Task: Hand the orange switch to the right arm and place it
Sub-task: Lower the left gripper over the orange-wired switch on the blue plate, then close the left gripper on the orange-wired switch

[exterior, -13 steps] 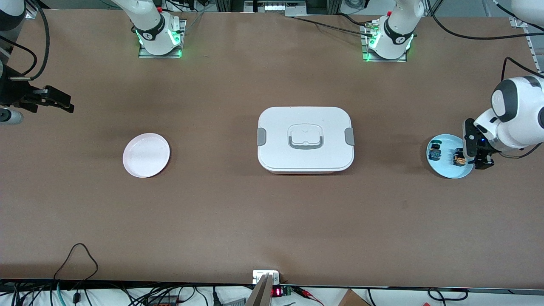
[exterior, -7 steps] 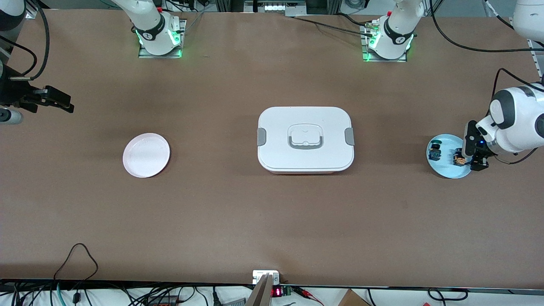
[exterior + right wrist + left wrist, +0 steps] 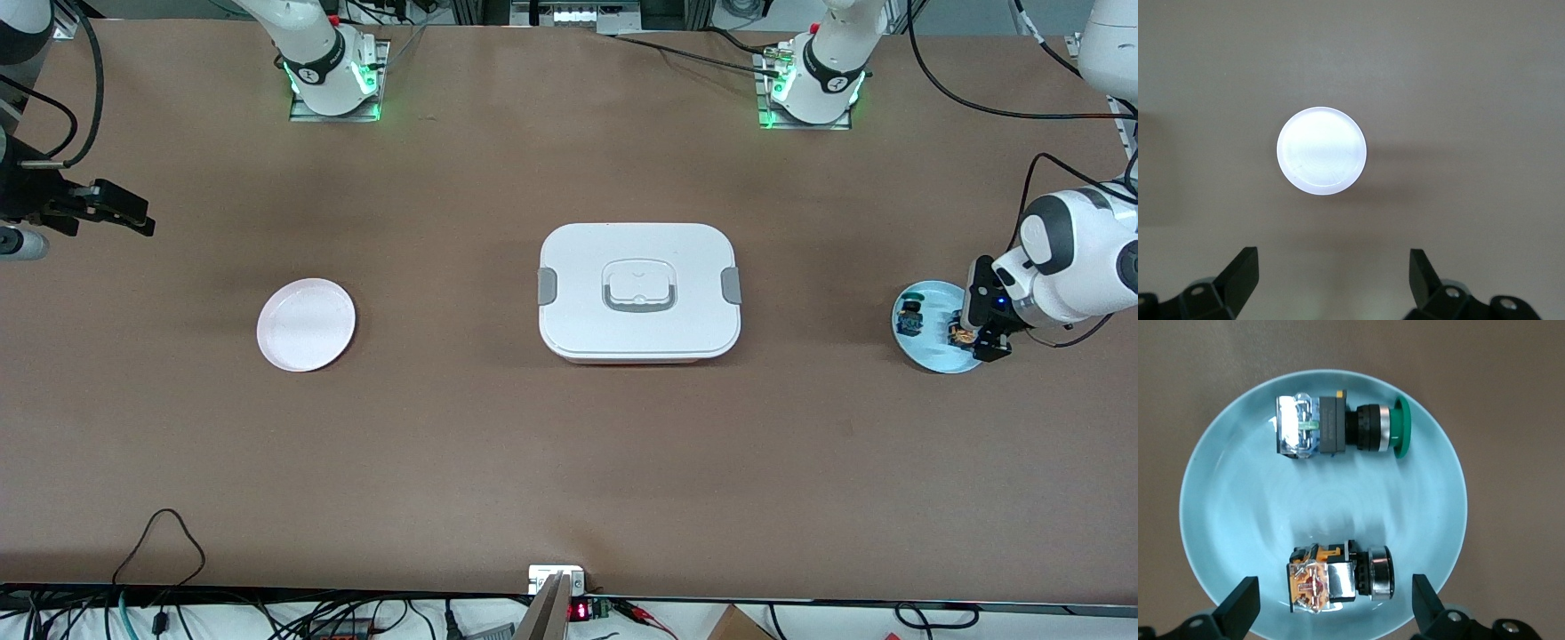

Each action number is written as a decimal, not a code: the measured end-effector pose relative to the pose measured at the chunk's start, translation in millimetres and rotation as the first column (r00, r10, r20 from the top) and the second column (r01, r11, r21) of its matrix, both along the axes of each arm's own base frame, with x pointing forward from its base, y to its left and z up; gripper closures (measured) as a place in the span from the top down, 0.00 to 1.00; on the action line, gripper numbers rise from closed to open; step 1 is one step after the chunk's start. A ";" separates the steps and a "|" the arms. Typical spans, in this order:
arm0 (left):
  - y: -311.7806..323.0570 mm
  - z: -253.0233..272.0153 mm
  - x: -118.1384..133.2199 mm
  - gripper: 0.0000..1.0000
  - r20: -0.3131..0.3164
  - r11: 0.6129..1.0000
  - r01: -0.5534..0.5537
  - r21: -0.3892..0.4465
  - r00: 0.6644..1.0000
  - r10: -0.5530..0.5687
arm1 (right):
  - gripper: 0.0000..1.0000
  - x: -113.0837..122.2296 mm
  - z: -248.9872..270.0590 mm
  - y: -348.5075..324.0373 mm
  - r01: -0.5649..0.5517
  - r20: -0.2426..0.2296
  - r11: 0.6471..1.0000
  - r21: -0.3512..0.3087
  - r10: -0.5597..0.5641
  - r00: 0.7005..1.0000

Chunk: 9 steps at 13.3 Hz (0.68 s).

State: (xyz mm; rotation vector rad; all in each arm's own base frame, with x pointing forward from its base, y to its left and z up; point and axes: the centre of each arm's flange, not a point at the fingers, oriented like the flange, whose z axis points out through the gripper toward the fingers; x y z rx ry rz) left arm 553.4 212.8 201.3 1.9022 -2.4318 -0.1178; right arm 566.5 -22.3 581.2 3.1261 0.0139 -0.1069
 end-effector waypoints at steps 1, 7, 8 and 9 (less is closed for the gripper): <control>0.0 -4.0 -0.1 1.00 0.002 1.000 0.000 -0.003 1.000 0.000 | 1.00 0.0 0.0 0.0 0.000 0.000 1.000 0.000 0.000 1.000; -0.2 -12.4 0.2 1.00 0.010 1.000 -0.001 -0.009 1.000 0.001 | 1.00 0.0 0.0 0.0 0.000 0.000 1.000 0.000 0.000 1.000; 3.3 -15.4 -1.6 1.00 0.008 1.000 -0.007 -0.011 1.000 0.008 | 1.00 0.0 0.0 0.0 0.000 0.000 1.000 0.000 0.000 1.000; 7.1 -17.7 -3.4 1.00 0.007 1.000 -0.015 -0.013 1.000 0.015 | 1.00 0.0 0.0 0.0 0.000 0.000 1.000 0.000 0.000 1.000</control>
